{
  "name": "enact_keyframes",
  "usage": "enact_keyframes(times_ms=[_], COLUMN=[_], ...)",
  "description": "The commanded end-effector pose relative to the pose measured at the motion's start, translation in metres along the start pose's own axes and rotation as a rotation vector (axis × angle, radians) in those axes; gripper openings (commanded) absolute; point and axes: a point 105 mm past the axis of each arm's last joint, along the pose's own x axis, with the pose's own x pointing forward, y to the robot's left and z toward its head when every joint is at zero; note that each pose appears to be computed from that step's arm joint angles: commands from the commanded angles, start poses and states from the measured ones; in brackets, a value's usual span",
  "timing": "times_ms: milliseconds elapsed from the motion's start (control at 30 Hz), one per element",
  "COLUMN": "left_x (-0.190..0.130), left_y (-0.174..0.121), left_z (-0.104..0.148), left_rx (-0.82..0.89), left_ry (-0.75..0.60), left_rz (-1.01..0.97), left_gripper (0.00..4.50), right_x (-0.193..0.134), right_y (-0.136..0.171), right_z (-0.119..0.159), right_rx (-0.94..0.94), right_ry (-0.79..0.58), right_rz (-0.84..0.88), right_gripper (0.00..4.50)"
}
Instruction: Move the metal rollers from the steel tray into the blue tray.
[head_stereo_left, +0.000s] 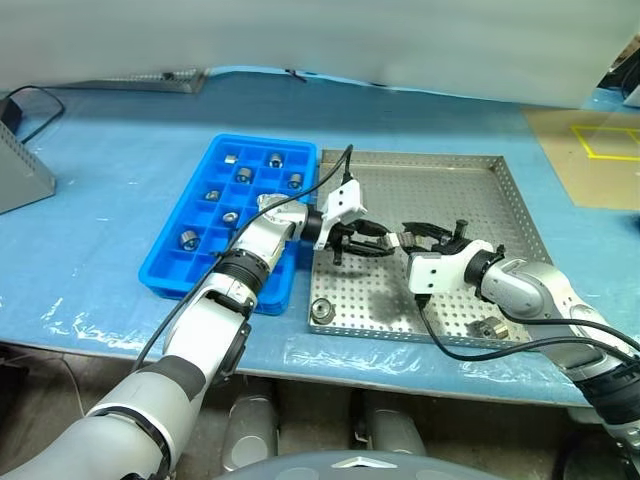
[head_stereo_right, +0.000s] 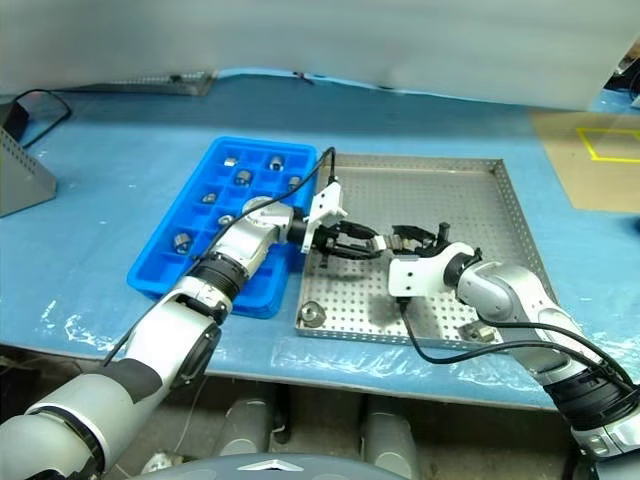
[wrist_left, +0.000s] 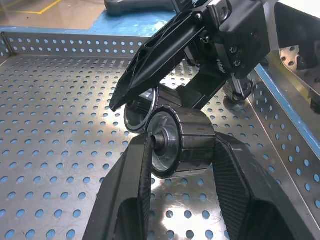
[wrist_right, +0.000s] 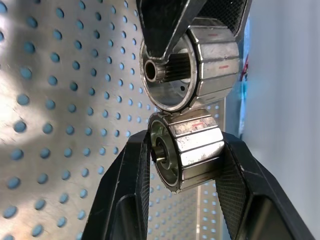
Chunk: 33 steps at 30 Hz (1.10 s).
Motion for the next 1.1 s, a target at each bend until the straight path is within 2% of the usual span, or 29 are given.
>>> enact_keyframes(times_ms=[33,200,400,633,767,933,1033,1100], left_x=[-0.011,-0.008,-0.006,0.000,0.002,-0.006,-0.011,-0.013], left_y=[0.003,0.003,0.003,0.002,0.003,0.000,-0.005,-0.008], left_z=[0.010,0.010,0.009,0.009,0.011,0.027,0.035,0.035], left_rx=[0.028,0.028,0.030,0.025,0.022,-0.028,-0.064,-0.070], left_ry=[-0.027,-0.030,-0.030,-0.034,-0.041,-0.117,-0.156,-0.157], left_rz=[-0.002,0.002,0.002,-0.002,-0.001,-0.074,-0.136,-0.155], left_gripper=[1.70,1.70,1.70,1.70,1.70,1.70,1.70,1.70], right_x=[-0.023,-0.020,-0.011,-0.018,-0.031,-0.039,-0.039,-0.040], right_y=[-0.003,-0.006,-0.031,-0.022,0.005,-0.032,-0.035,-0.033], right_z=[-0.074,-0.071,-0.044,-0.035,-0.029,-0.015,-0.002,0.004], right_rx=[-0.062,0.009,0.416,0.506,0.564,0.735,0.765,0.780], right_ry=[0.302,0.304,0.198,0.181,0.154,0.011,-0.049,-0.066], right_rz=[0.012,-0.036,-0.179,-0.089,0.086,0.008,0.039,0.069], right_gripper=[1.56,1.56,1.56,1.56,1.56,1.56,2.07,2.78])
